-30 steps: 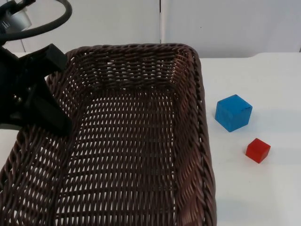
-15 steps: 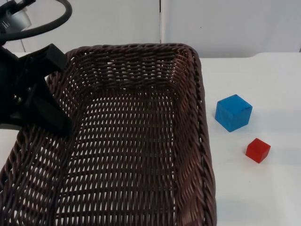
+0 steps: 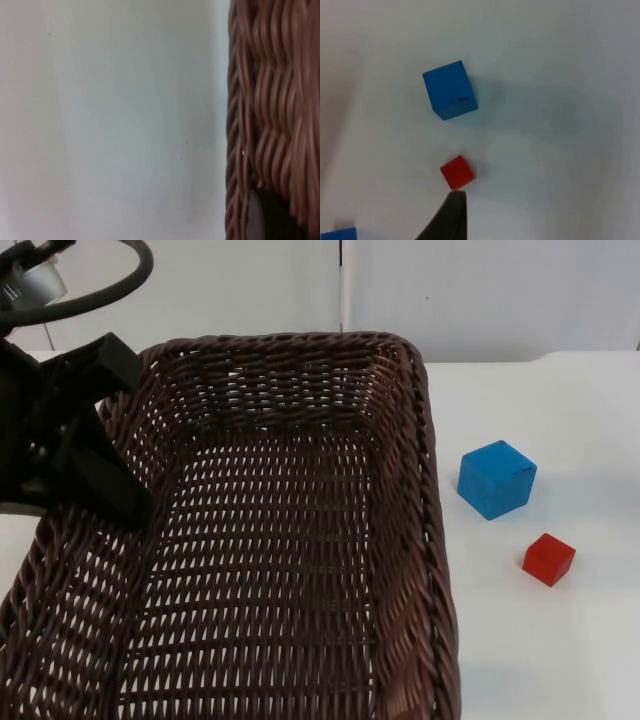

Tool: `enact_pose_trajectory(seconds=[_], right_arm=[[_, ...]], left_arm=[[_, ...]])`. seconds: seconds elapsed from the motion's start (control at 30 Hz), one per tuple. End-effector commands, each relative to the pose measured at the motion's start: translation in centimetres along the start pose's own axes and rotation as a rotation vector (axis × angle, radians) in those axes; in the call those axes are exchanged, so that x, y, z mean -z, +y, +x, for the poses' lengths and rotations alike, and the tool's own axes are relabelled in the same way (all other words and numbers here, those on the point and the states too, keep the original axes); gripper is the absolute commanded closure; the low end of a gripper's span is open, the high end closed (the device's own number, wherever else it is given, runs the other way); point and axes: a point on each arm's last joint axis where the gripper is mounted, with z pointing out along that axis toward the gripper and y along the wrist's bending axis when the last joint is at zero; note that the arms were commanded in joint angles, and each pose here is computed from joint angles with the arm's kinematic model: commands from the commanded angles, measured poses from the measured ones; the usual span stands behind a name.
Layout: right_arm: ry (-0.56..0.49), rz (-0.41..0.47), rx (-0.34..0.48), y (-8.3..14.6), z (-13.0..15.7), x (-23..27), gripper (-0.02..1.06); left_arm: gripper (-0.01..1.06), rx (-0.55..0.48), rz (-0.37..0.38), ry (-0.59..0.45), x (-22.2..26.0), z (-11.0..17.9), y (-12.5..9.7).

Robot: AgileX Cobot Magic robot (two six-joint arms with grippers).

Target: Pick up the basket with the left hand and place the largest block into the basket with the right hand.

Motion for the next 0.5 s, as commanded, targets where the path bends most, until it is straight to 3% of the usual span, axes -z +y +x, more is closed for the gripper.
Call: enact_pose_trajectory(seconds=[0.0,0.23,0.33,0.47], right_arm=[[0.017,-0.028,0.026,0.6,-0.9,-0.9,-0.01],[0.051,-0.052,0.185,3.9,-2.2,-4.6,-0.01],[0.093,-0.042,0.301,5.7,-1.9,-7.5,-0.01],[0.108,-0.044,0.302,6.0,-1.7,-9.7,-0.01]], left_arm=[[1.05,0.017,0.031,-0.016,0.3,0.1,-0.5],[1.05,0.016,0.03,-0.015,0.3,0.1,-0.5],[1.05,0.016,0.03,-0.015,0.3,0.1,-0.5],[1.05,0.016,0.03,-0.015,0.3,0.1,-0.5]])
